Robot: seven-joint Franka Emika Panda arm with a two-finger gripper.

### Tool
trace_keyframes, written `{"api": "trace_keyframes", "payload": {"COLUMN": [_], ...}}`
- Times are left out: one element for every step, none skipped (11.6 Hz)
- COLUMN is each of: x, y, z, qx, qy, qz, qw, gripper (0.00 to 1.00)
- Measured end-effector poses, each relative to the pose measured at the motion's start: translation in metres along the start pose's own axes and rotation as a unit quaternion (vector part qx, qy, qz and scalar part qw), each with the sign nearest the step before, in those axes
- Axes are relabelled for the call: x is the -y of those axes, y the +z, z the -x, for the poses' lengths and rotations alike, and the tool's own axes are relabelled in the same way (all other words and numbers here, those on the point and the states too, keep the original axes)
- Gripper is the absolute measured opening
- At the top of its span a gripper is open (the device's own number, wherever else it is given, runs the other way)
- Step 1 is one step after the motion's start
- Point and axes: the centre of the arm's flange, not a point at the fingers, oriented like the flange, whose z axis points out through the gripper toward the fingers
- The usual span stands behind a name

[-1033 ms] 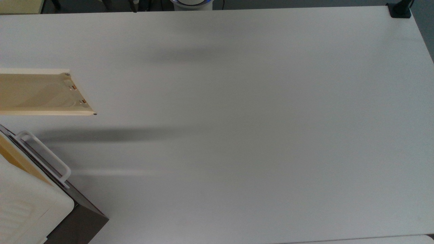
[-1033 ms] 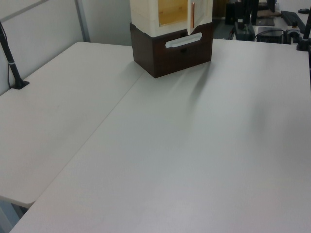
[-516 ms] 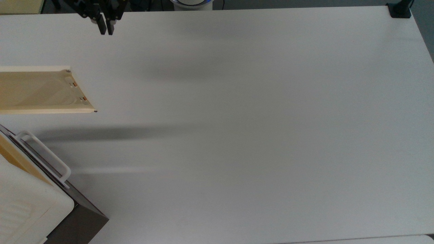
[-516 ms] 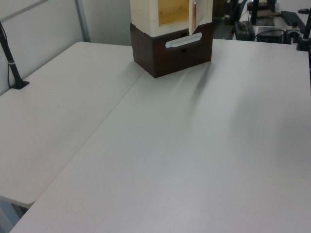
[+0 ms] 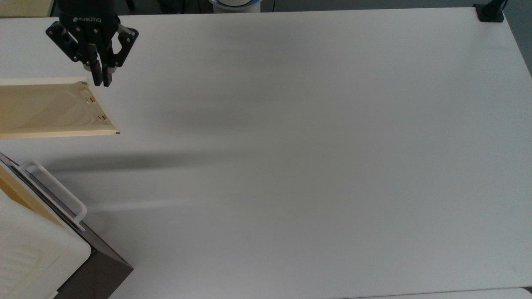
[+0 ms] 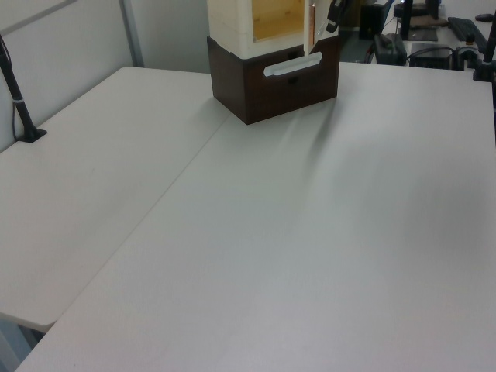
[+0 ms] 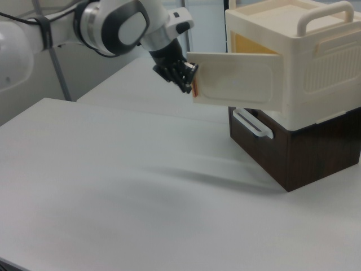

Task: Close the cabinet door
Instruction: 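Push the cream door with the gripper, swinging it toward the cabinet front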

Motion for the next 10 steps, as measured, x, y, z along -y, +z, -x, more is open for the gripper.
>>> {"api": "trace_keyframes", "payload": {"x": [-0.005, -0.007, -0.009, -0.010, -0.010, -0.009, -0.008, -0.007, -0.005, -0.004], "y": [0.007, 0.010, 0.013, 0.018, 0.021, 0.027, 0.033, 0.039, 0.046, 0.052], "z": [-0.007, -0.010, -0.013, -0.018, -0.021, -0.028, -0.031, -0.035, -0.038, -0.041], "qx": [-0.017, -0.029, -0.040, -0.056, -0.070, -0.099, -0.115, -0.132, -0.147, -0.162], "qy": [0.002, 0.003, 0.004, 0.012, 0.024, 0.052, 0.070, 0.089, 0.106, 0.123], "qz": [0.006, 0.010, 0.014, 0.018, 0.020, 0.022, 0.023, 0.022, 0.021, 0.019], "qw": [0.9998, 0.9995, 0.9991, 0.9982, 0.9971, 0.9935, 0.9906, 0.9870, 0.9831, 0.9789], "gripper": [0.10, 0.08, 0.08, 0.09, 0.09, 0.09, 0.09, 0.09, 0.10, 0.10]}}
